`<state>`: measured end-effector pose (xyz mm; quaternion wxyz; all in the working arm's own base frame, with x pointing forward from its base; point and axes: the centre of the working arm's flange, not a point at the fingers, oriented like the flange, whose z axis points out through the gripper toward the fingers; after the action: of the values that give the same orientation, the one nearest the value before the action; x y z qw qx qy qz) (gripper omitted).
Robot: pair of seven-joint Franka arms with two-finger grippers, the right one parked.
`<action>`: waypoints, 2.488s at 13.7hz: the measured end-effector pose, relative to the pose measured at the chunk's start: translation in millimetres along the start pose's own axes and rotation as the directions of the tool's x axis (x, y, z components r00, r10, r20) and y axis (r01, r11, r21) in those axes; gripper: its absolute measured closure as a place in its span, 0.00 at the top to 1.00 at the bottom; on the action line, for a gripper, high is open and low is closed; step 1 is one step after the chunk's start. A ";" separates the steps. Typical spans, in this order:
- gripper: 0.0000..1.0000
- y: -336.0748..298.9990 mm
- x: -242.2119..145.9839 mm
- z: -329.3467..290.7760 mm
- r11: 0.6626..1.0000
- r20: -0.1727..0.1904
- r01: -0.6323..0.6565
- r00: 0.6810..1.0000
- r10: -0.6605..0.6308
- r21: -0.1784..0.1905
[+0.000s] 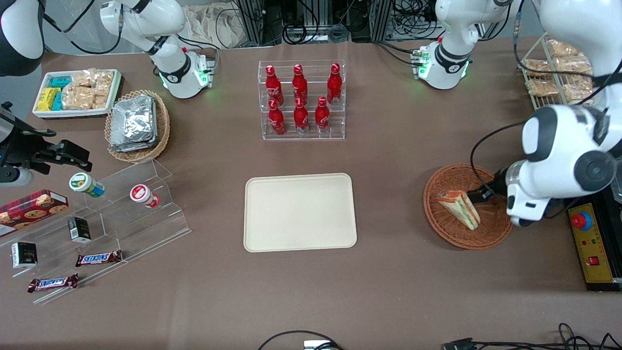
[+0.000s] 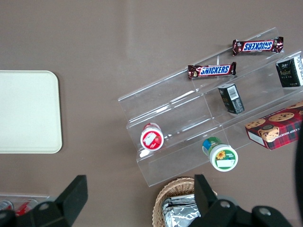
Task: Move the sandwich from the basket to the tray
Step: 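Lower the open left gripper around the sandwich and close it, then lift the sandwich out of the basket with the left gripper, then carry the sandwich over the cream tray and lower it onto it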
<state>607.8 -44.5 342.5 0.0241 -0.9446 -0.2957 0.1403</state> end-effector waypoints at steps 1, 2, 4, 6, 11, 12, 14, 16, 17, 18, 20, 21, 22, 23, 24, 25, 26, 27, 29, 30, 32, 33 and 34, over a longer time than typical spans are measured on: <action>1.00 4.3 6.6 17.9 1.000 0.012 0.024 1.000 -0.024 0.006; 1.00 7.8 12.2 33.3 0.999 0.021 0.045 0.999 -0.045 0.010; 1.00 13.1 21.1 55.8 0.998 0.023 0.068 0.997 -0.068 0.007; 1.00 17.5 29.7 76.7 0.997 0.013 0.078 0.997 -0.078 -0.006; 0.93 18.0 33.5 126.5 0.995 0.009 0.101 0.995 -0.101 -0.015; 0.81 18.1 33.5 126.8 0.995 0.008 0.101 0.995 -0.101 -0.016; 0.58 19.8 32.3 122.1 0.995 0.002 0.093 0.996 -0.093 -0.021; 0.42 20.7 28.3 108.8 0.999 -0.001 0.046 0.999 -0.046 -0.020; 0.39 19.2 24.9 95.0 1.000 -0.001 -0.002 1.000 0.002 -0.016; 0.37 16.9 20.3 76.7 0.998 -0.002 -0.061 0.998 0.061 -0.013; 0.35 15.1 8.1 31.3 0.985 -0.013 -0.171 0.985 0.171 -0.014; 0.31 19.4 -1.1 6.8 0.975 -0.021 -0.220 0.975 0.220 -0.017; 0.26 30.1 -13.9 -19.4 0.961 -0.033 -0.275 0.961 0.274 -0.023; 0.21 45.4 -29.5 -44.4 0.944 -0.047 -0.327 0.944 0.326 -0.031; 0.21 63.1 -46.2 -65.7 0.926 -0.065 -0.375 0.926 0.372 -0.041; 0.21 82.4 -63.4 -82.6 0.906 -0.086 -0.419 0.906 0.414 -0.054; 0.21 100.6 -77.8 -92.8 0.888 -0.105 -0.456 0.888 0.448 -0.067; 0.21 117.5 -89.6 -95.5 0.870 -0.111 -0.487 0.871 0.478 -0.078; 0.21 150.1 -108.3 -84.5 0.837 -0.098 -0.539 0.841 0.531 -0.093; 0.21 166.1 -115.4 -76.2 0.824 -0.091 -0.558 0.830 0.550 -0.099; 0.21 196.6 -126.7 -59.2 0.810 -0.080 -0.576 0.817 0.571 -0.110; 0.21 211.0 -131.0 -51.6 0.802 -0.085 -0.585 0.811 0.579 -0.120; 0.21 225.0 -135.0 -43.8 0.794 -0.097 -0.593 0.805 0.585 -0.134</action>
<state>638.1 -304.6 389.5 -0.0881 -0.9917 0.0034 0.0931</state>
